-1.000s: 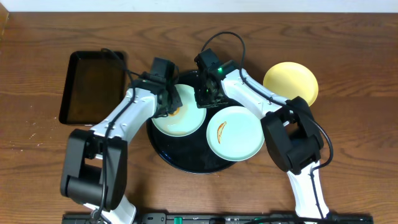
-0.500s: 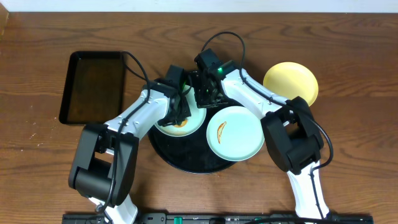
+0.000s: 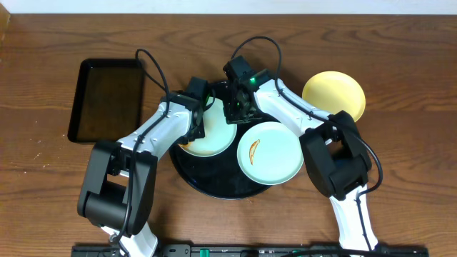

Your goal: Clean dirty plates on tray and stack at the side

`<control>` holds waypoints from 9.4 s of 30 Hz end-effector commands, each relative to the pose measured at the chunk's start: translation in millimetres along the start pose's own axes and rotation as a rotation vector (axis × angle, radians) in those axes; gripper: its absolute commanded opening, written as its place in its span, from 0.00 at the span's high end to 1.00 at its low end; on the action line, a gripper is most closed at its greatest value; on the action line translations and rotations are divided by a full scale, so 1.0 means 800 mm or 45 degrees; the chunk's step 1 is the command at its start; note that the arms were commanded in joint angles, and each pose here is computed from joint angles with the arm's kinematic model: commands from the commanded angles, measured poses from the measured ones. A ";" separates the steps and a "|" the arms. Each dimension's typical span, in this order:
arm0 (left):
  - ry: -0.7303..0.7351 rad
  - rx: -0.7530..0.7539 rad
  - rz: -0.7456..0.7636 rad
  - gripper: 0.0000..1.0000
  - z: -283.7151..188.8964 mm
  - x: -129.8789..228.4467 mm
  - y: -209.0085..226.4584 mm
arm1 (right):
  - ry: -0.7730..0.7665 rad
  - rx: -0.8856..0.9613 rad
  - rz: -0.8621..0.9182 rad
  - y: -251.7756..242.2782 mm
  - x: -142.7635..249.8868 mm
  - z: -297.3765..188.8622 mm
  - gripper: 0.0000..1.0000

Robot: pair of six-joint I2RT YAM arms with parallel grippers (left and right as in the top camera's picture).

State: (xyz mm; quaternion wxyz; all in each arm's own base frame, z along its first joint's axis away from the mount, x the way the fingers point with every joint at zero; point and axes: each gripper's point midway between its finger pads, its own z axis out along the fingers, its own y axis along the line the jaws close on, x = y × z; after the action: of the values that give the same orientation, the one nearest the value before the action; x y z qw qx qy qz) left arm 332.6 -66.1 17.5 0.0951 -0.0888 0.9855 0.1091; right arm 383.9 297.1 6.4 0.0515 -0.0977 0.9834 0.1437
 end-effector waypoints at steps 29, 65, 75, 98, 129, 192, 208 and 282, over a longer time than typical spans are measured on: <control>0.009 0.468 -0.112 0.92 -0.027 -0.003 -0.071 | 0.014 0.089 0.013 -0.022 0.002 0.016 0.99; -0.460 -0.310 -0.077 0.93 -0.025 -0.090 0.047 | -0.008 0.083 0.011 -0.019 -0.004 0.012 0.99; -0.526 0.316 -0.307 0.92 -0.164 -0.074 0.016 | -0.336 0.195 -0.082 -0.015 -0.077 -0.086 0.99; -0.306 0.282 -0.236 0.92 -0.149 -0.012 0.029 | -0.813 0.993 -0.418 -0.060 -0.107 -0.339 0.99; -0.287 0.302 -0.230 0.92 -0.148 -0.010 0.024 | -0.847 1.422 -0.671 -0.041 -0.117 -0.393 0.99; -0.254 0.291 -0.279 0.92 -0.139 -0.008 0.022 | -0.266 0.392 0.645 -0.372 0.019 -0.284 0.99; -0.254 0.291 -0.279 0.92 -0.139 -0.008 0.022 | -0.397 0.297 0.710 -0.410 0.013 -0.217 0.68; -0.238 0.280 -0.274 0.92 -0.123 -0.014 0.014 | 0.219 0.367 0.526 -0.158 0.225 -0.097 0.73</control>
State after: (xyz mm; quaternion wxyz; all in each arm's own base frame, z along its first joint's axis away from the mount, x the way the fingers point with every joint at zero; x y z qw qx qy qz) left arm 325.3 -78.7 120.3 0.2101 -0.1685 0.9630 -0.0071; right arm 233.8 115.8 24.8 -0.0413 0.1002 0.9940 -0.0158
